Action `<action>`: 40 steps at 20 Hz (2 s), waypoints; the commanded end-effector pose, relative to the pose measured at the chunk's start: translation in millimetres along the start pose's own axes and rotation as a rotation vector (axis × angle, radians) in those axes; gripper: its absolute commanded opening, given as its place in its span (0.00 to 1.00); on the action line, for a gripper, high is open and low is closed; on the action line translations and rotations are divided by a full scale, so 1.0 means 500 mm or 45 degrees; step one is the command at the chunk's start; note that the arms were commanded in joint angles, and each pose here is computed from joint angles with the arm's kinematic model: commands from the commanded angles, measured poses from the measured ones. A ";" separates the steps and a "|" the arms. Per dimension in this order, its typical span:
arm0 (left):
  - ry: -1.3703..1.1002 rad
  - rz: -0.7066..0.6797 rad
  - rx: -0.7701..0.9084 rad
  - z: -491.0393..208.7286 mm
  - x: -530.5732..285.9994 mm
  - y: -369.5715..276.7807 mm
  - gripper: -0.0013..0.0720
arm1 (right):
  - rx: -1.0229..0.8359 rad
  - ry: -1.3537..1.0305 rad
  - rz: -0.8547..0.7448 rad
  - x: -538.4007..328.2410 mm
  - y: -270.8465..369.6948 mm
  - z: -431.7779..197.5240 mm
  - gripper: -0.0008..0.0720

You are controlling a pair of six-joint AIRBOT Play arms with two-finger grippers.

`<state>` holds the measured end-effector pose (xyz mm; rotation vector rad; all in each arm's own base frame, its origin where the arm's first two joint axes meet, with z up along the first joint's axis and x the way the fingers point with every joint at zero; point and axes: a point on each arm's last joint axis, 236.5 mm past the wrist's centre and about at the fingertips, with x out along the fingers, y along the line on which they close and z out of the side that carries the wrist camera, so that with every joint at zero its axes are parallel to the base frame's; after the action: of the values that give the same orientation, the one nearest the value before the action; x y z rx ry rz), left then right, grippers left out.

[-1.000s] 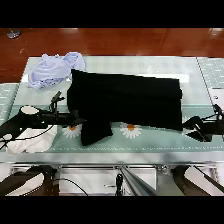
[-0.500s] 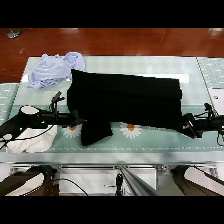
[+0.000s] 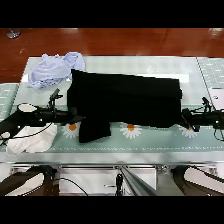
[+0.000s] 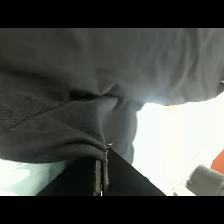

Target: Fold the shirts.

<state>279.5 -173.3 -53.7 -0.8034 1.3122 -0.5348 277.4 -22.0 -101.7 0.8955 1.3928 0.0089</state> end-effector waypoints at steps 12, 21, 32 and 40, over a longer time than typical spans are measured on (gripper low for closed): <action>-0.088 0.006 0.097 0.330 -0.020 -0.098 0.05 | -0.283 -0.213 0.153 -0.124 0.219 0.191 0.04; -0.183 0.120 0.048 0.546 0.030 -0.061 0.05 | -0.168 -0.222 0.155 -0.061 0.218 0.349 0.04; 0.019 0.205 0.067 0.523 -0.027 -0.005 0.97 | -0.210 -0.203 0.175 -0.075 0.179 0.396 0.87; -0.178 0.421 0.209 0.464 -0.322 -0.038 0.97 | -0.074 -0.108 0.130 -0.074 0.060 0.387 0.86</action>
<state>491.5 -12.9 34.2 -0.5020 1.3329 -0.2849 452.4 -124.8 -55.3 0.8906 1.2143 0.0806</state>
